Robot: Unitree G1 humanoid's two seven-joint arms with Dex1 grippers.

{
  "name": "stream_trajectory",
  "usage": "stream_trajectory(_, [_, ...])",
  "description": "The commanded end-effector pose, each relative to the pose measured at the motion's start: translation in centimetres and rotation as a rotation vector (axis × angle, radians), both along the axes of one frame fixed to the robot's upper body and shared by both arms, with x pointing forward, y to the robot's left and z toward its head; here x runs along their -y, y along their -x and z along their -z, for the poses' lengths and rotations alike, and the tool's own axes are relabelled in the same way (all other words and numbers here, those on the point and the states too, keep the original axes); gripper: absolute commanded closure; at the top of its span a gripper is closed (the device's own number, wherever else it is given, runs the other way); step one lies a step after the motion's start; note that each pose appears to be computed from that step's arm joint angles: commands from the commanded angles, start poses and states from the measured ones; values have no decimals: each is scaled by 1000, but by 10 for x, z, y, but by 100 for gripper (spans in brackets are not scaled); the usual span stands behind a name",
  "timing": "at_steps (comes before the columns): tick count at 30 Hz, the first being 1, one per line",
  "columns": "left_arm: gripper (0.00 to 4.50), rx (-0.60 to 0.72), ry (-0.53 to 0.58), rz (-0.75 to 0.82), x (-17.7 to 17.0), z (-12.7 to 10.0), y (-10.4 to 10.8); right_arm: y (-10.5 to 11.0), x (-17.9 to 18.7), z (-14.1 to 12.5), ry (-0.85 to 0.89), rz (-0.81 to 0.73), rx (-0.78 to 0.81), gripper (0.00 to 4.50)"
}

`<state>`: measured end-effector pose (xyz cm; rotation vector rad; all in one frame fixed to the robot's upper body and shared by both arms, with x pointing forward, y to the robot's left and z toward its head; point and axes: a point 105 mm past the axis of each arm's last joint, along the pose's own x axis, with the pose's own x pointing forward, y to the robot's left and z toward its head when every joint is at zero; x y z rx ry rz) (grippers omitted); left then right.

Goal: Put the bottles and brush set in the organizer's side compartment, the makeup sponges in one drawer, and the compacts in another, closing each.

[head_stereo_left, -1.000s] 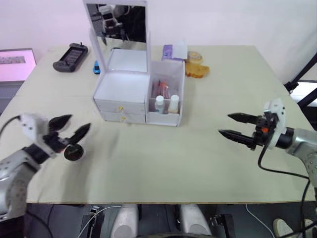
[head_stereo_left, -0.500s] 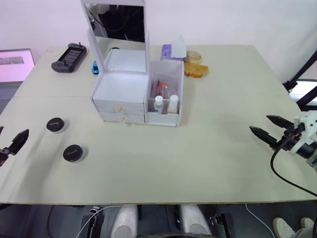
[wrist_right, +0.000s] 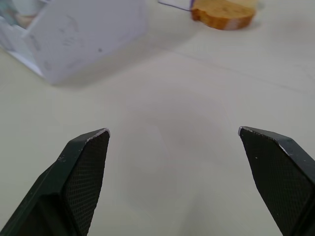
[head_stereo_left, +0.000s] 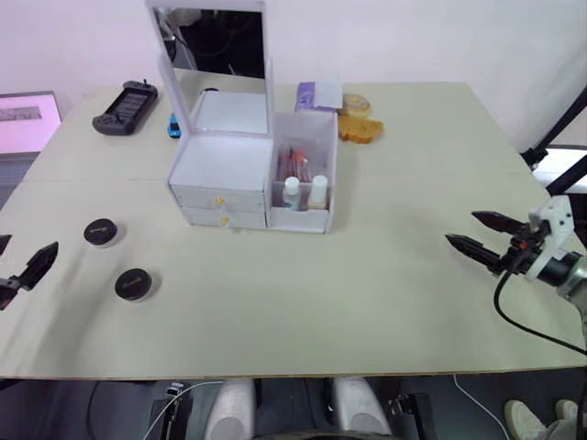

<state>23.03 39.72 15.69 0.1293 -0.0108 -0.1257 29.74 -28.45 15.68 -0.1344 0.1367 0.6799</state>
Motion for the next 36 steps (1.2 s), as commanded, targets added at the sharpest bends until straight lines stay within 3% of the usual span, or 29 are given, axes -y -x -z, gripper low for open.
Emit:
stream_trajectory(1, [7,63,15,159,53,-17,-4,3,-63,-33,-9,-284,28,0])
stream_trajectory(11, [7,63,56,143,168,4,-19,5,-137,-64,-11,-510,50,0])
stream_trajectory(17, [7,27,116,115,215,26,-38,7,-151,-73,-3,-540,69,0])
stream_trajectory(24, [7,-16,156,66,238,50,-58,15,-156,-83,-22,-546,76,0])
stream_trajectory(31, [7,14,180,53,245,56,-77,18,-155,-86,-19,-523,84,0])
stream_trajectory(34, [92,34,177,73,252,55,-83,20,-154,-86,-15,-519,81,0])
stream_trajectory(36, [190,36,172,69,253,56,-85,21,-153,-86,-13,-516,79,0])
